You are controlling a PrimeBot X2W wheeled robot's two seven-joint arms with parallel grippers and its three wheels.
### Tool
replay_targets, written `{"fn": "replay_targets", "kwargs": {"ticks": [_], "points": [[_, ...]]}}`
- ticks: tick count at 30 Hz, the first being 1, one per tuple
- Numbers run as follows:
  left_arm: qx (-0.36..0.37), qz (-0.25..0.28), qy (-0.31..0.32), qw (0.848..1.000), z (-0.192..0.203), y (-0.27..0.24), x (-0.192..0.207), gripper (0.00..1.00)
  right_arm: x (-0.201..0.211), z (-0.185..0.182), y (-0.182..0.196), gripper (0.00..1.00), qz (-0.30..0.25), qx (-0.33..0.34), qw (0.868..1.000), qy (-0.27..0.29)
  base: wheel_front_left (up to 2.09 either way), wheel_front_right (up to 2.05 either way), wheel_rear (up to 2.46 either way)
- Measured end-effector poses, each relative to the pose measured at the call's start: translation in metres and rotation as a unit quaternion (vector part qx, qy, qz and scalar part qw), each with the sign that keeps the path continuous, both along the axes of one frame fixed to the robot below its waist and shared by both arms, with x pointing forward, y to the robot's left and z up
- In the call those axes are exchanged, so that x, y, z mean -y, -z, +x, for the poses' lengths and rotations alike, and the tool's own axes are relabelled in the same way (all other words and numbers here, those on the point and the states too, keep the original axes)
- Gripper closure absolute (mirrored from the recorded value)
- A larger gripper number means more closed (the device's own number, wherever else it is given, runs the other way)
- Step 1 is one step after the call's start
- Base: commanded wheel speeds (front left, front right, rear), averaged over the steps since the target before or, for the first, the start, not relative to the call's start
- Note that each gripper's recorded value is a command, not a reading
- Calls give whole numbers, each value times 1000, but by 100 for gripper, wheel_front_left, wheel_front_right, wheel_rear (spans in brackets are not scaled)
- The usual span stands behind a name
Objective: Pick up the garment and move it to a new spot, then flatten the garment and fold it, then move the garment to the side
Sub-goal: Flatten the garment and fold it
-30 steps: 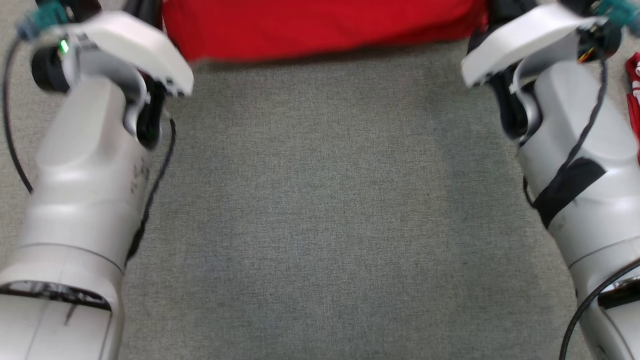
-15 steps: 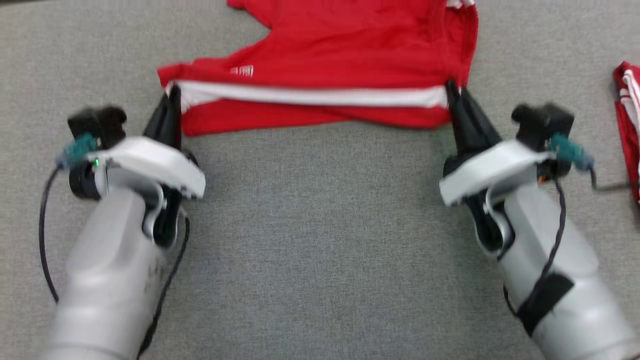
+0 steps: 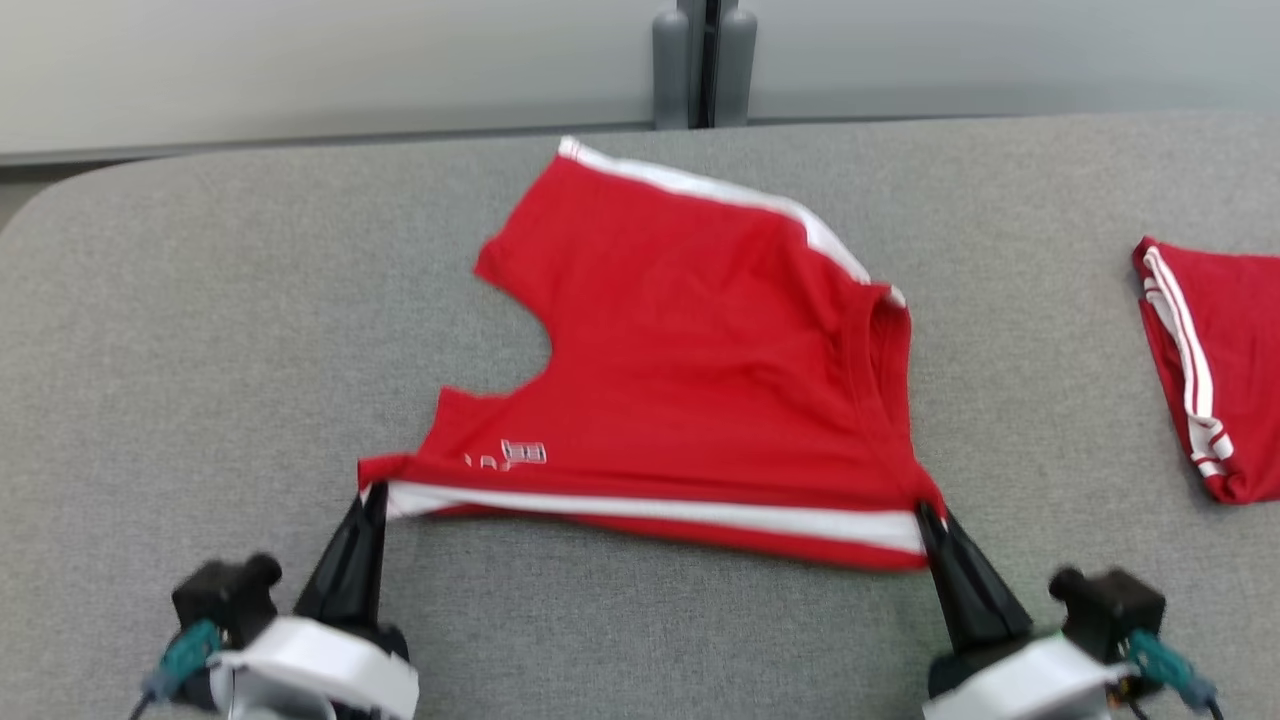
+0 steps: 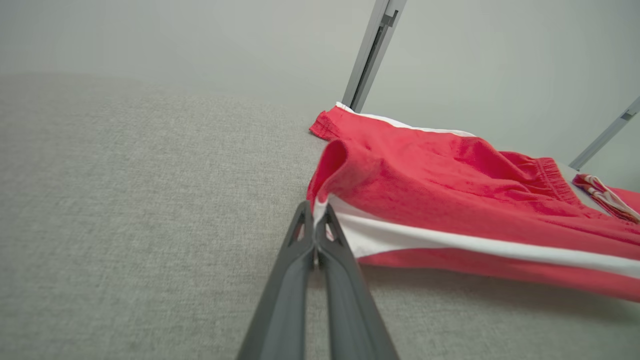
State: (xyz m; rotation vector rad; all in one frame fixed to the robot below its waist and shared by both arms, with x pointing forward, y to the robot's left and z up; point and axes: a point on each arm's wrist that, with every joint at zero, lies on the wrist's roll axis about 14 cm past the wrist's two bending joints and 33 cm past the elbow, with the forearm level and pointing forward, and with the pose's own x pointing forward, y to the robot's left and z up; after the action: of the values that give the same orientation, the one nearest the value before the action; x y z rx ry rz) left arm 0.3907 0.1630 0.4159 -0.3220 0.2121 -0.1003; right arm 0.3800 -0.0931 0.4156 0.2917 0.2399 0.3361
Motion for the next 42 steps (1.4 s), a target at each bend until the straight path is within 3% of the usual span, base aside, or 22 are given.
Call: {"fn": "replay_targets", "kwargs": {"ticks": [10, 18, 30, 36, 42], "points": [[3, -4, -27, 1000, -64, -24, -8, 100, 11, -69, -2, 100, 1, -15, 1000, 21, 0, 0, 0], [11, 4, -12, 1000, -63, -42, -4, 100, 8, -72, -12, 100, 4, -17, 1000, 22, 0, 0, 0], [68, 34, 76, 994, 59, -66, 25, 100, 4, 14, -28, 100, 23, 23, 999, 39, 0, 0, 0], [42, 55, 118, 991, 128, -43, 46, 100, 12, 59, -8, 100, 32, 16, 998, 61, 0, 0, 0], [-4, 70, 138, 988, 172, -8, 58, 100, 19, 81, 11, 100, 42, 3, 996, 77, 0, 0, 0]]}}
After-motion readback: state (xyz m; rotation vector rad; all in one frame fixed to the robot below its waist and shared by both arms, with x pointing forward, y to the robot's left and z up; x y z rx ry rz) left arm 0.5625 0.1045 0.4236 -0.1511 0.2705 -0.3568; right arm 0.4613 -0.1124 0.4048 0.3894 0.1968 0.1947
